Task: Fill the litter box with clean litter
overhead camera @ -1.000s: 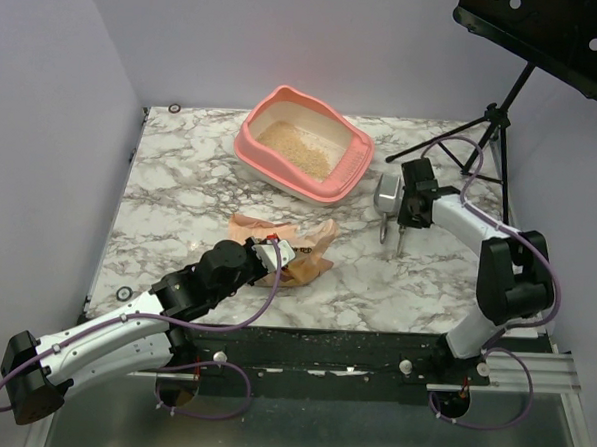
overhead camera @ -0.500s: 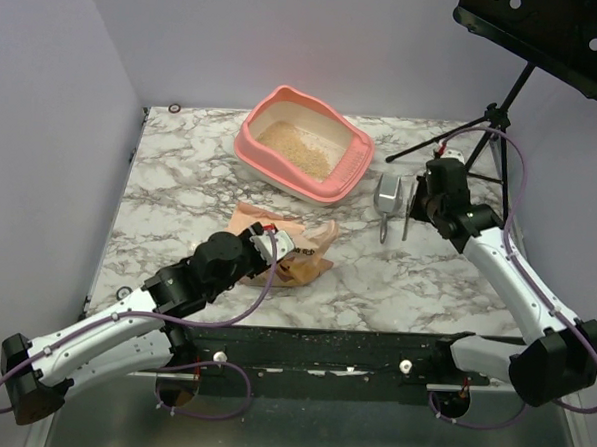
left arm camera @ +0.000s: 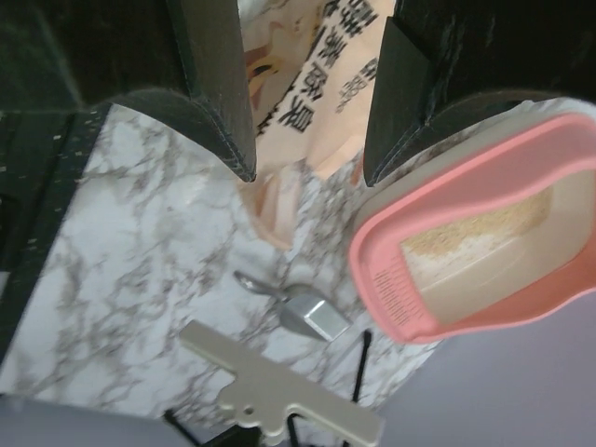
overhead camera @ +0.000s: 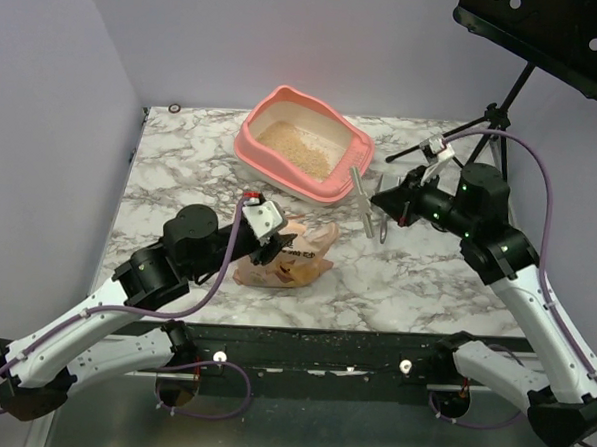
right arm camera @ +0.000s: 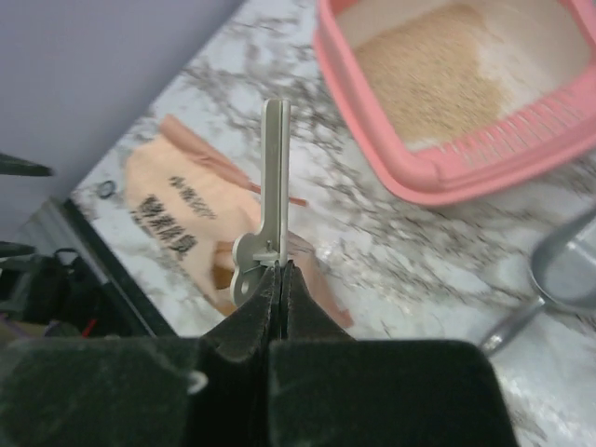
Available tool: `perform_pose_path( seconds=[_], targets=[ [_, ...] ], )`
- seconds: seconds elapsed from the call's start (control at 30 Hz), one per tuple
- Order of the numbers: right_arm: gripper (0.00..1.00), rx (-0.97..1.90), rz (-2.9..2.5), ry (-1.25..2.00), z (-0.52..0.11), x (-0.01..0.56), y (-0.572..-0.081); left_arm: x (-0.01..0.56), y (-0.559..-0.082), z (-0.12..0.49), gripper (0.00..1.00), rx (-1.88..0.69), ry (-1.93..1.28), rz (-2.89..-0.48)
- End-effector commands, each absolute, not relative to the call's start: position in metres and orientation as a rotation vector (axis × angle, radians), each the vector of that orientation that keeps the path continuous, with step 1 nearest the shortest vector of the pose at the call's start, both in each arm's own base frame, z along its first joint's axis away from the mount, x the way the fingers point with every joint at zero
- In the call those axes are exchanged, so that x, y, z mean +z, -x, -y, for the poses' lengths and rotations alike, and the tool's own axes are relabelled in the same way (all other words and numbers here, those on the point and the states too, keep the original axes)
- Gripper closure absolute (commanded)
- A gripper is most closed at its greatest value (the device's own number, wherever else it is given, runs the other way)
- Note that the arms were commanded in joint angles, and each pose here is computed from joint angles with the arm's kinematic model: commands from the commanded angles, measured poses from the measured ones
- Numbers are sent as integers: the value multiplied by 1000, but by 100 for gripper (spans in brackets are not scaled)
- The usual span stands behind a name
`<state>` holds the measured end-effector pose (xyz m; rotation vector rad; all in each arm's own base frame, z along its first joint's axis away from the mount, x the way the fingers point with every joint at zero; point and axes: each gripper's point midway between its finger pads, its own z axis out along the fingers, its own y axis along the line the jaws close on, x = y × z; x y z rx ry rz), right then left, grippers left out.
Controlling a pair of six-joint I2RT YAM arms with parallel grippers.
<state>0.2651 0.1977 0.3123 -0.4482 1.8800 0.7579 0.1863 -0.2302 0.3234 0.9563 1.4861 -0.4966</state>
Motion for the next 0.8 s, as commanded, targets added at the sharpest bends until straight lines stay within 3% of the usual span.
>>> perform_pose_path(
  seconds=[0.0,0.27,0.77],
  targets=[
    [99,1074,-1633,765,-236,354,-210,362,-142,273,42,-908,-986,-1347],
    [99,1282,-1436,929,-252,382,-163,408,-141,298,41,-1172,-842,-1267],
    [99,1337,-1333,938,-252,394,-150,418,-150,290,42,-1310,-833,-1087]
  ],
)
